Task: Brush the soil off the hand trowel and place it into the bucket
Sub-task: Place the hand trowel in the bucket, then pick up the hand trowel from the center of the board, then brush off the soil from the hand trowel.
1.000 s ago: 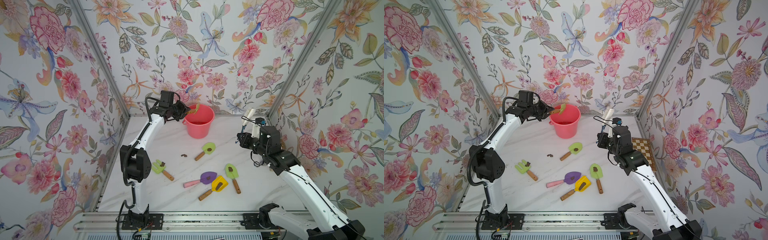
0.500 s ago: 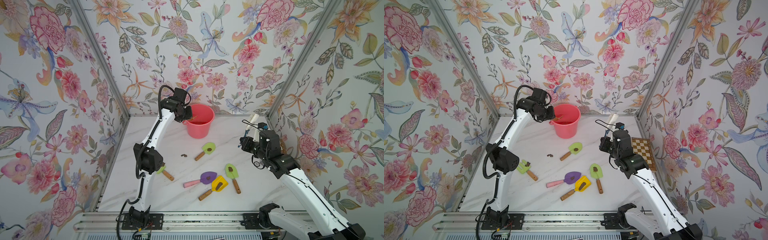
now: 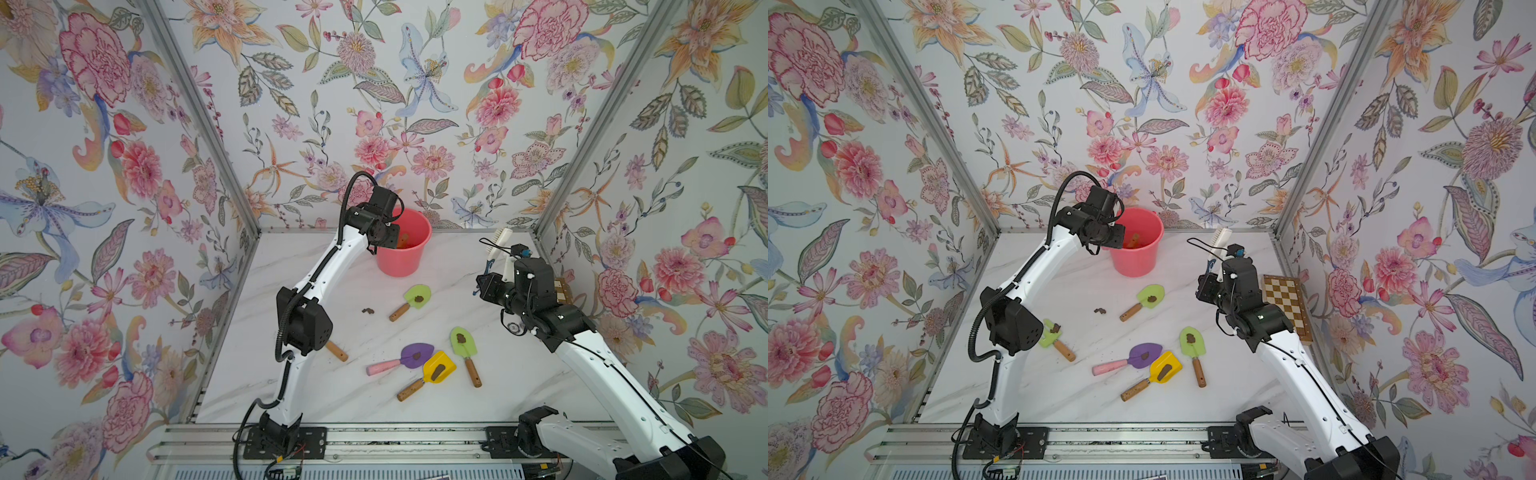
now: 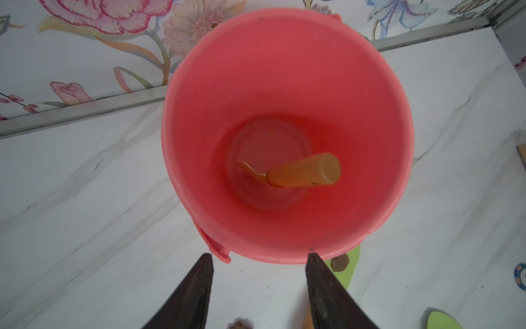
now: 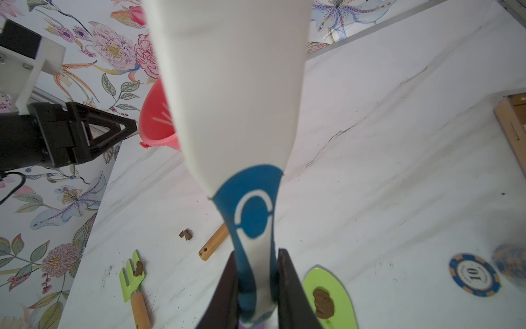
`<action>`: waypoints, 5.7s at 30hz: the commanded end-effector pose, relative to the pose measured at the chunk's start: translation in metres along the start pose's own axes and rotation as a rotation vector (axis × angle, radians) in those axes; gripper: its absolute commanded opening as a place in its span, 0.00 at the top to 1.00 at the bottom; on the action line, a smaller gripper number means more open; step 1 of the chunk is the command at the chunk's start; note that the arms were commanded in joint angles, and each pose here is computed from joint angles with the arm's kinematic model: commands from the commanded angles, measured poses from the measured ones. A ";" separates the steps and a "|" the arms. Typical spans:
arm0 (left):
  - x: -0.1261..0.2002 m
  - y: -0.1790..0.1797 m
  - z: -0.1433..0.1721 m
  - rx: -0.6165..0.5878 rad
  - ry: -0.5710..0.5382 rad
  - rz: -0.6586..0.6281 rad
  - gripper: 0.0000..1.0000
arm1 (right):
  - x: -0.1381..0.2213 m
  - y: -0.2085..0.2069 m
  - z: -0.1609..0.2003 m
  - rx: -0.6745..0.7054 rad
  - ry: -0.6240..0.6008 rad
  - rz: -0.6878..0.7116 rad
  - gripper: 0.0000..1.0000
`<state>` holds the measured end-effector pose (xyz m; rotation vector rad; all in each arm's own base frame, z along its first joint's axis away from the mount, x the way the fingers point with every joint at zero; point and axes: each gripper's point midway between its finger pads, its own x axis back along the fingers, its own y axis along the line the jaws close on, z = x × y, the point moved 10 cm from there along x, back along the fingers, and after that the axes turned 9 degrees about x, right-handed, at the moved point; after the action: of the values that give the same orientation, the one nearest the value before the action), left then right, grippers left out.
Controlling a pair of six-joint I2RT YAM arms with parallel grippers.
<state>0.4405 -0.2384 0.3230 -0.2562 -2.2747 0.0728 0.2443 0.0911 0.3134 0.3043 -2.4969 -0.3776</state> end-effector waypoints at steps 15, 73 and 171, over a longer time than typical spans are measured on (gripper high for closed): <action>0.095 -0.037 0.153 -0.205 -0.076 0.076 0.35 | 0.001 0.010 -0.023 0.041 0.025 -0.109 0.97; -0.064 -0.020 0.242 -0.421 0.211 0.094 0.75 | -0.019 0.026 0.043 0.005 0.206 -0.054 0.97; 0.123 0.026 0.226 -0.662 0.096 -0.140 1.00 | -0.125 0.170 0.092 0.434 0.883 -0.538 1.00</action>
<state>0.1906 -0.1726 0.2476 -0.4274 -2.0849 -0.7447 0.2821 0.2908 0.2246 1.0197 -1.5949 0.1070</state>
